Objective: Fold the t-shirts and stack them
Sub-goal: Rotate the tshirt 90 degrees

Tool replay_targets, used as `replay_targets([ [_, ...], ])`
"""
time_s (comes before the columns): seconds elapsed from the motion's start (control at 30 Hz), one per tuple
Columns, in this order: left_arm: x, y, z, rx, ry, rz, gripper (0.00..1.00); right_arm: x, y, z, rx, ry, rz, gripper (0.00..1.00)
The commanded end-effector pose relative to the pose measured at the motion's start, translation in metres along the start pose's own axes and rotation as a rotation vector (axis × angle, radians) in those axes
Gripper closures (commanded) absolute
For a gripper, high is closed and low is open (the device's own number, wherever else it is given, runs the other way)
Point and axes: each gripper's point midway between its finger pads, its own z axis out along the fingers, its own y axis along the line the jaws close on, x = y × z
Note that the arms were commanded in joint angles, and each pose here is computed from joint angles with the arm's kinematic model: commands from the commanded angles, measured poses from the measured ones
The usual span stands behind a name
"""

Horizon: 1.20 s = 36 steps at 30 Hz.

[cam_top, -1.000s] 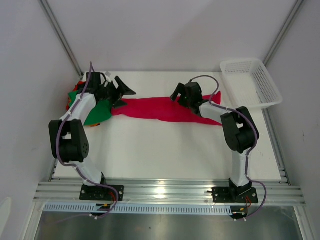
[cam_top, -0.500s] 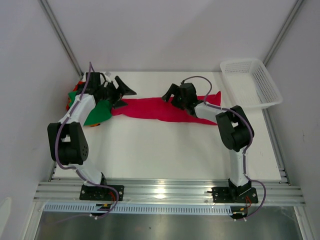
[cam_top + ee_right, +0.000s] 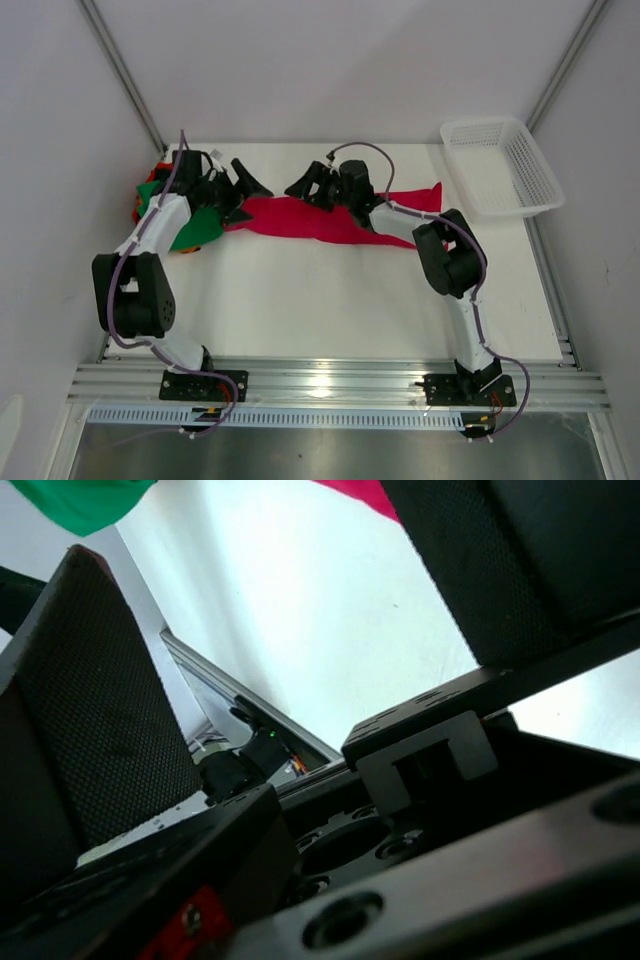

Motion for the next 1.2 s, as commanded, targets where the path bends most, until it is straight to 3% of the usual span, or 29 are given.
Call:
replay_targets([
  [0.0, -0.002, -0.010, -0.026, -0.064, -0.070, 0.085, 0.01, -0.001, 0.029, 0.011, -0.120, 0.015, -0.018, 0.10],
  [0.13, -0.011, -0.007, -0.059, -0.209, -0.157, 0.184, 0.01, 0.010, 0.030, 0.022, -0.143, 0.040, 0.006, 0.10],
  [0.4, -0.011, -0.111, -0.161, 0.062, -0.453, 0.403, 0.00, 0.052, 0.042, 0.044, -0.191, 0.128, 0.023, 0.10],
  [0.53, 0.004, -0.130, -0.185, 0.112, -0.488, 0.443, 0.01, 0.070, 0.050, 0.056, -0.220, 0.164, 0.033, 0.10],
  [0.93, 0.034, -0.116, -0.211, 0.048, -0.539, 0.496, 0.01, 0.105, 0.053, 0.070, -0.238, 0.214, 0.062, 0.10],
  [1.17, 0.038, -0.136, -0.222, 0.109, -0.554, 0.532, 0.00, 0.091, 0.033, 0.062, -0.084, 0.151, -0.050, 0.10],
])
